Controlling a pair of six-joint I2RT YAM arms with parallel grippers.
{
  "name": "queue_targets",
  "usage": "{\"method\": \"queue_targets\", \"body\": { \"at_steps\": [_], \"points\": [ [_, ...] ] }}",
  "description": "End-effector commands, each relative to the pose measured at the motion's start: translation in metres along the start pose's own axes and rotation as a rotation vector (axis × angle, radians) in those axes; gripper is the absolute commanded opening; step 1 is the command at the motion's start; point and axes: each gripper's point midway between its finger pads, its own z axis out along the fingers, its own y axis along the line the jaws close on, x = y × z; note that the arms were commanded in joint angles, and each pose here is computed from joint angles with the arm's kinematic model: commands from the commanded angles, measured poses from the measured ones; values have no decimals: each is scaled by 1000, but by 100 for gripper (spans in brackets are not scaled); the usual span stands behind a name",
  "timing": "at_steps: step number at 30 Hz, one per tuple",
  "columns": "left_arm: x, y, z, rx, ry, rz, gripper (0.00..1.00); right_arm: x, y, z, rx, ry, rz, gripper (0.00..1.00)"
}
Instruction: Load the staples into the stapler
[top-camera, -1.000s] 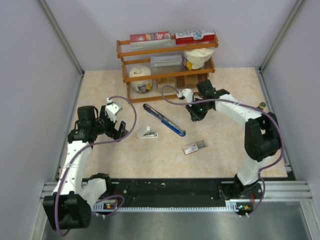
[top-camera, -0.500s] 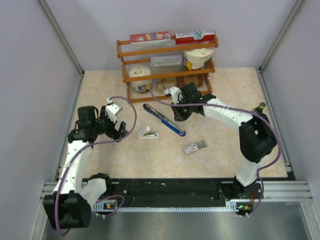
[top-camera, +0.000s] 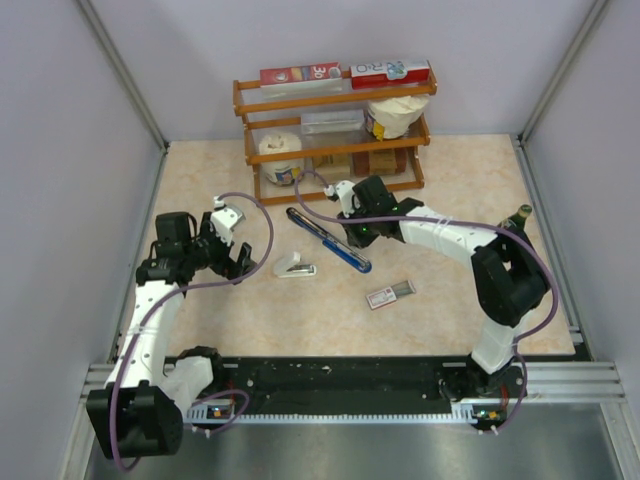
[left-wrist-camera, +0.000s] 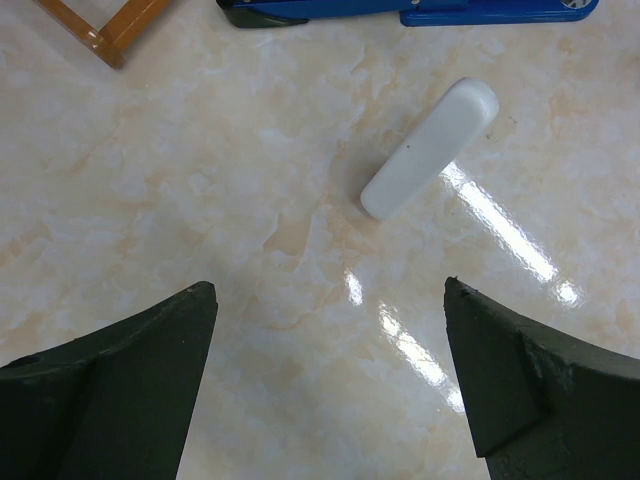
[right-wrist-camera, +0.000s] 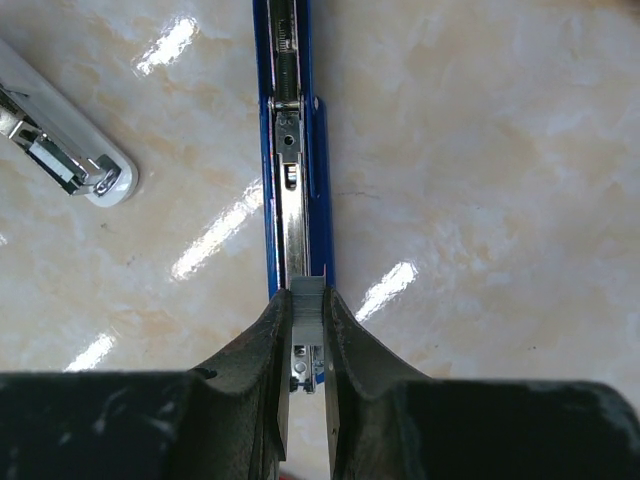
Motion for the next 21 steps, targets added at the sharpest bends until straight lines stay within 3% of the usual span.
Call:
{"method": "queue_targets", "body": {
  "at_steps": [1,21],
  "points": [
    [-6,4,1,-7,-32,26,99,-6,-3,4,23,-35,1,7],
    [-4,4,3,-2,-26,24,99,6,3,-3,1,-27,-13,7]
  ]
}}
